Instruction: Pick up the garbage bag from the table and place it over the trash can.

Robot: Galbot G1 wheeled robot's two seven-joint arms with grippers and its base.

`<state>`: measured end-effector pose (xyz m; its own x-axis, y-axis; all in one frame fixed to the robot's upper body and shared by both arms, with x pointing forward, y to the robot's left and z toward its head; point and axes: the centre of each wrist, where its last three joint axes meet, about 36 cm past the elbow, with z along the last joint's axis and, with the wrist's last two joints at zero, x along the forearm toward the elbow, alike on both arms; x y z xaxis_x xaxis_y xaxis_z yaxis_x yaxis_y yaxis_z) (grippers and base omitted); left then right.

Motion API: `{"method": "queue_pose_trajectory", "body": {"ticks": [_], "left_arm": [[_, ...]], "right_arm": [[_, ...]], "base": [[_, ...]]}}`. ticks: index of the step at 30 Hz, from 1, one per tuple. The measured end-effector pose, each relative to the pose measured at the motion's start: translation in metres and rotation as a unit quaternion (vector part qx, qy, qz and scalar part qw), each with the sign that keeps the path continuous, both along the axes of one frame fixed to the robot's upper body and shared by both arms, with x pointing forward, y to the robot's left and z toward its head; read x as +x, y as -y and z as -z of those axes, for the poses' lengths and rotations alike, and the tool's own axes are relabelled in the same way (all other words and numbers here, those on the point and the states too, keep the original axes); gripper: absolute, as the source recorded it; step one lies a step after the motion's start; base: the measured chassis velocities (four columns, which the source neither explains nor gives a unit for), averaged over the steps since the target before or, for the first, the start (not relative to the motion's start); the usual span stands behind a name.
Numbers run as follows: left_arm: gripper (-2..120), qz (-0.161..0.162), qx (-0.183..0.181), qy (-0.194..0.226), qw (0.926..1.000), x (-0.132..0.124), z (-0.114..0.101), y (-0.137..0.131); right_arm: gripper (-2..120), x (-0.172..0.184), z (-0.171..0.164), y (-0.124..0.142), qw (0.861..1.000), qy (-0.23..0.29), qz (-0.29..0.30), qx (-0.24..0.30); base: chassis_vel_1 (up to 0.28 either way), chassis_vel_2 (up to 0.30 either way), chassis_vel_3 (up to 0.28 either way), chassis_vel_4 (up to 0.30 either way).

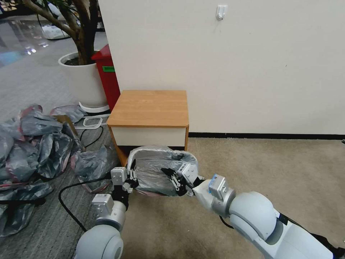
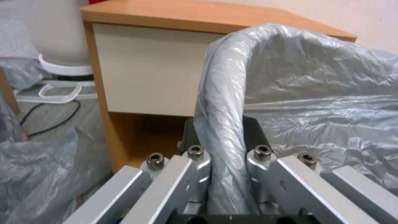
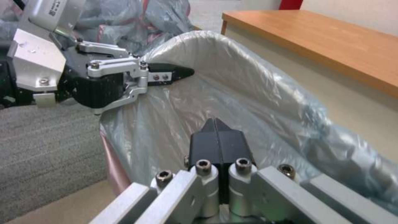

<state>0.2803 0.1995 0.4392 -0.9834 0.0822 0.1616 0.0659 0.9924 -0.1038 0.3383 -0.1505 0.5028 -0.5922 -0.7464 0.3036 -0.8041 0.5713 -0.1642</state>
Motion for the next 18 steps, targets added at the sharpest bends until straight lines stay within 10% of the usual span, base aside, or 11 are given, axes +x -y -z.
{"method": "queue_pose_trajectory", "body": {"ticks": [18], "left_arm": [[6, 0.025, 0.038, 0.031, 0.9985, -0.006, 0.001, 0.009]], "right_arm": [[0, 0.032, 0.023, -0.033, 0.992, -0.007, 0.044, -0.116]], "base": [[0.000, 0.000, 0.000, 0.000]]}}
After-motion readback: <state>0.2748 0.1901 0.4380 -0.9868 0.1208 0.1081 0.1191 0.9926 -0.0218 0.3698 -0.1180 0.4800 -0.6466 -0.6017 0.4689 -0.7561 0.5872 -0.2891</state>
